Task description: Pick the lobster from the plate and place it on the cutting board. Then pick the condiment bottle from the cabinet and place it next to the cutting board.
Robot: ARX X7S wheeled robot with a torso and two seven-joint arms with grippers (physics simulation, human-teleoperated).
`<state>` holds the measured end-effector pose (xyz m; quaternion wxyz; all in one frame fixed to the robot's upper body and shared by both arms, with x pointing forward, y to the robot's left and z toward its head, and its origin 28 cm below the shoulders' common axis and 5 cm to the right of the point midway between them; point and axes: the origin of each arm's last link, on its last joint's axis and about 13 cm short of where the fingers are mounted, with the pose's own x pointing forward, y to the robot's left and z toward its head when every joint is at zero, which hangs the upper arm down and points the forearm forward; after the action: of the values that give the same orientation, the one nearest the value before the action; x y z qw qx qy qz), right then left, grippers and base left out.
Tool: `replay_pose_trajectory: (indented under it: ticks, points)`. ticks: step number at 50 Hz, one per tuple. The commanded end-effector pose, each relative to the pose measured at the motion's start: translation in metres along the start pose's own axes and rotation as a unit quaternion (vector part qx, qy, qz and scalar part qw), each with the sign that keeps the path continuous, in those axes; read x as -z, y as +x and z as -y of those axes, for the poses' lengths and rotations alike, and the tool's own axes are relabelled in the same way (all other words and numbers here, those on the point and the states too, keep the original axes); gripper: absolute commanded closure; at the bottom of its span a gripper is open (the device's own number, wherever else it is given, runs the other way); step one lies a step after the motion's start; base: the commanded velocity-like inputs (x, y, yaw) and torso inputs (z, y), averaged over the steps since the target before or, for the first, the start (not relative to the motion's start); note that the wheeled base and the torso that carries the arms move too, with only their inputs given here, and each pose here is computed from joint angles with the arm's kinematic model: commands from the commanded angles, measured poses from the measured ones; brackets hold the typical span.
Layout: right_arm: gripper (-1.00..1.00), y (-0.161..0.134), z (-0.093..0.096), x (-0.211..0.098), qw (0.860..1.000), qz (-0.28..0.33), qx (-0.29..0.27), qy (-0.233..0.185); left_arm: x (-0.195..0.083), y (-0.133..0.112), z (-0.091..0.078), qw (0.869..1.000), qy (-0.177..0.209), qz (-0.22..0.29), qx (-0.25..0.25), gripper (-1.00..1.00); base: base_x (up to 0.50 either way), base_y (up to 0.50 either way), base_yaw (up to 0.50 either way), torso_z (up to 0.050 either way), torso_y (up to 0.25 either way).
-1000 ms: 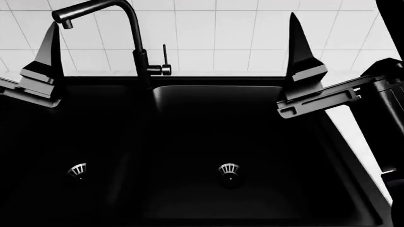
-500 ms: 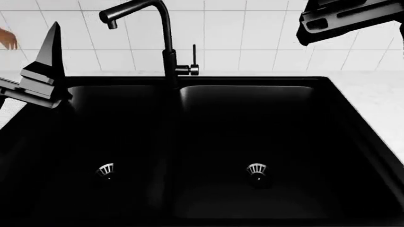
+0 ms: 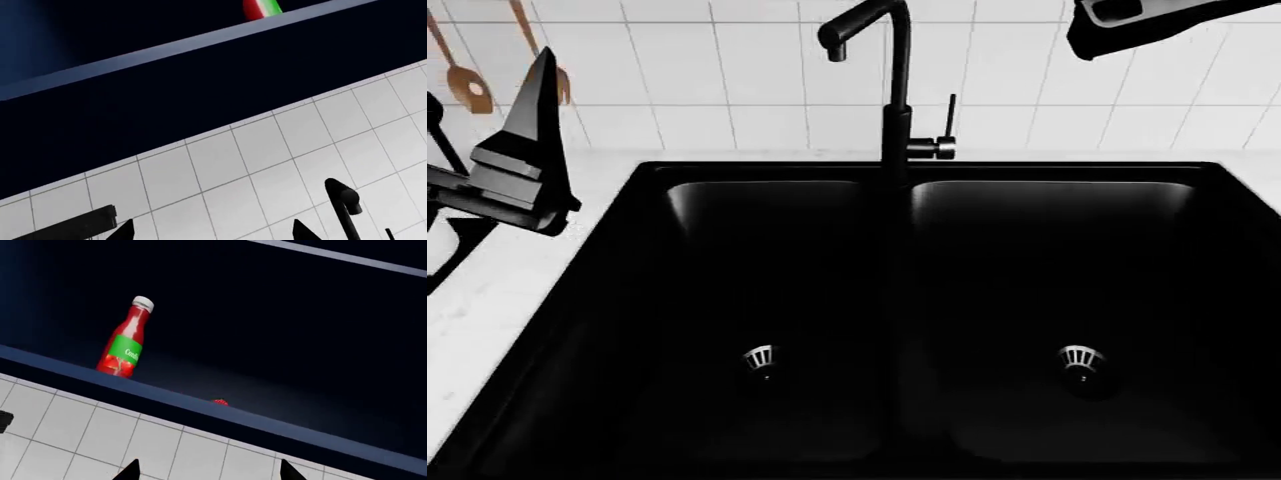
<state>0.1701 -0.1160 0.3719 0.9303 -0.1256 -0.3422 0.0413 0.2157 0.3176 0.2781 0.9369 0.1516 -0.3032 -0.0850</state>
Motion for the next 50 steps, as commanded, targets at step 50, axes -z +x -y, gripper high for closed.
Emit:
replay_pose_trajectory:
  ticks: [50]
  points:
    - [-1.00, 0.048, 0.009, -0.005, 0.996, 0.014, 0.077, 0.049, 0.000, 0.000, 0.000, 1.000, -0.008, -0.004, 0.001, -1.00, 0.00, 0.34, 0.00, 0.000, 0.000]
